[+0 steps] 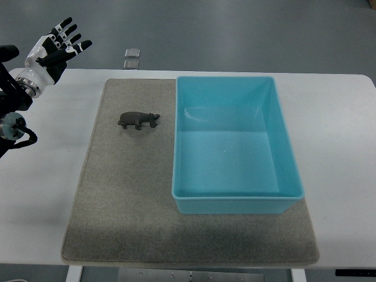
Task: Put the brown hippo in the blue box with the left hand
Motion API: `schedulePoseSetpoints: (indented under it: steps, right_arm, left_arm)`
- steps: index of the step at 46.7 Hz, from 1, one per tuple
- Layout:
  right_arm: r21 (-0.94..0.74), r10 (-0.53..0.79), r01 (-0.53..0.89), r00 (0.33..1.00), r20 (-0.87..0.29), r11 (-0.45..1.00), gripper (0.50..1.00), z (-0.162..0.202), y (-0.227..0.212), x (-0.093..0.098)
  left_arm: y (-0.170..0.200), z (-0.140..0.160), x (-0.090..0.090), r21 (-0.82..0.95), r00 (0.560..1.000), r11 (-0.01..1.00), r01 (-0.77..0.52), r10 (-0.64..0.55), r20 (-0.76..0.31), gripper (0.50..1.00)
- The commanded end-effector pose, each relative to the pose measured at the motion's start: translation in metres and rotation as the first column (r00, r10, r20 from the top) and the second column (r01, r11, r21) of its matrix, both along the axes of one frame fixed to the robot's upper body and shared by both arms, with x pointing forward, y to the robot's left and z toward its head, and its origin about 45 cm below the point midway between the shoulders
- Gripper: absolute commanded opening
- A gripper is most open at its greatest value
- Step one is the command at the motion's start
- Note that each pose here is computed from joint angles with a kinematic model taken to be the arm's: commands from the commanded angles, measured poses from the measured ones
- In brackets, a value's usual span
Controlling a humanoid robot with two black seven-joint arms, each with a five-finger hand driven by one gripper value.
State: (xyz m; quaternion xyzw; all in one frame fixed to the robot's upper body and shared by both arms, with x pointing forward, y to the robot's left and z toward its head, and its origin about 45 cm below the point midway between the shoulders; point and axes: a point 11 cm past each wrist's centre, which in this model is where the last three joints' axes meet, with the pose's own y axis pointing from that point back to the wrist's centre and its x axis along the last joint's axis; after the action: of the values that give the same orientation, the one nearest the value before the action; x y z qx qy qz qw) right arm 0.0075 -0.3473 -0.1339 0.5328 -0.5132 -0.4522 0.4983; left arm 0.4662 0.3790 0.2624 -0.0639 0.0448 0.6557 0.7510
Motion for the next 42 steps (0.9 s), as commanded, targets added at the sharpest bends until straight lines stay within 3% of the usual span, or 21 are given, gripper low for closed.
schedulePoseSetpoints:
  steps: [1, 26, 42]
  right_arm:
    - [0.000, 0.000, 0.000, 1.000, 0.000, 1.000, 0.936, 0.000, 0.000, 0.000]
    - [0.001, 0.000, 0.000, 1.000, 0.000, 1.000, 0.936, 0.000, 0.000, 0.000]
    - [0.000, 0.000, 0.000, 1.000, 0.000, 1.000, 0.936, 0.000, 0.000, 0.000]
  left_arm:
    - [0.001, 0.002, 0.000, 0.002, 1.000, 1.000, 0.010, -0.010, 0.003, 0.999]
    - [-0.003, -0.003, -0.002, 0.064, 0.998, 0.996, 0.067, -0.065, -0.027, 0.999]
    - [-0.015, 0.005, -0.001, 0.130, 0.985, 0.977, 0.169, -0.163, -0.051, 0.999]
